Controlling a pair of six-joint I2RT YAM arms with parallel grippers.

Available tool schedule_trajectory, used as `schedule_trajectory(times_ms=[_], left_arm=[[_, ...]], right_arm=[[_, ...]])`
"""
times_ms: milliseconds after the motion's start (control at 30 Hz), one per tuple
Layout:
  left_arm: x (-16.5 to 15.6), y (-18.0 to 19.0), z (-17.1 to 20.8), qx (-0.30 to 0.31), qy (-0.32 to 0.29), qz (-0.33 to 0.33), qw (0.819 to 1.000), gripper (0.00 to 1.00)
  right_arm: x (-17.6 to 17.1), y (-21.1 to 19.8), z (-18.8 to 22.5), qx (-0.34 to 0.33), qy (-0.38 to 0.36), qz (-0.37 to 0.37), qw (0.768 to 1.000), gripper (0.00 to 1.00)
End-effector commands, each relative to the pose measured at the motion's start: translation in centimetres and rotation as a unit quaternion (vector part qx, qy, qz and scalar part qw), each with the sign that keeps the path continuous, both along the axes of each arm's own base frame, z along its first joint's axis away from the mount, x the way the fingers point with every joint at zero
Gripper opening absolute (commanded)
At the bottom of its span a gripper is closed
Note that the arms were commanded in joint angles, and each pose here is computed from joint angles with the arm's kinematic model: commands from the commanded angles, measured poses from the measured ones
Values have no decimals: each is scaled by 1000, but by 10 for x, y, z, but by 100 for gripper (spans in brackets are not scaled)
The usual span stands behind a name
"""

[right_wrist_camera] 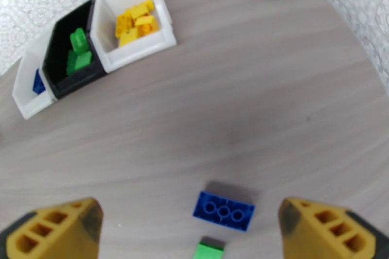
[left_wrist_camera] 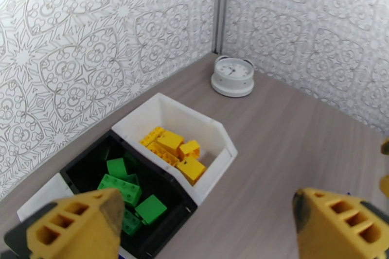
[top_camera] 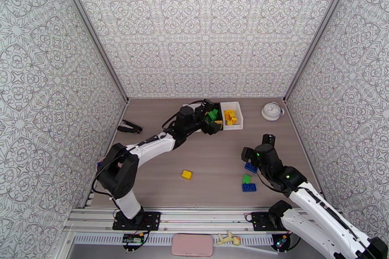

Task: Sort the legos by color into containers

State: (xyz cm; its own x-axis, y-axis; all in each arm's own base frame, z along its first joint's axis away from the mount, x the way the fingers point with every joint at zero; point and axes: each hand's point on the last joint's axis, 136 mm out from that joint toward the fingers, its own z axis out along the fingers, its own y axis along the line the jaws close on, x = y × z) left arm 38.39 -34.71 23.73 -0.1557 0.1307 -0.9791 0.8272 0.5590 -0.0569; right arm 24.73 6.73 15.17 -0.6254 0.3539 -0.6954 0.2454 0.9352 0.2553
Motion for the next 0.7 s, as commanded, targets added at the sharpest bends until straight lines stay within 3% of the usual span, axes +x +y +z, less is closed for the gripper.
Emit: schedule_trajectory(times_ms=[0,167,367,667], left_arm=[[-38,1,-12,-4,-19,-65,998,100],[-93,9,-30,13,-9,-148,989,100],[-141,11,-43,69,-5,-198,978,100],[-168,-1,-52,74,-2,-238,968,100]], right_arm=[[-8,-7,-22,14,45,-37,998,100],[-11,-11,-48,22,113,-60,992,100],[-6,-2,-68,39,143,-54,987,97],[-3,0,-99,28,194,-54,979,96]])
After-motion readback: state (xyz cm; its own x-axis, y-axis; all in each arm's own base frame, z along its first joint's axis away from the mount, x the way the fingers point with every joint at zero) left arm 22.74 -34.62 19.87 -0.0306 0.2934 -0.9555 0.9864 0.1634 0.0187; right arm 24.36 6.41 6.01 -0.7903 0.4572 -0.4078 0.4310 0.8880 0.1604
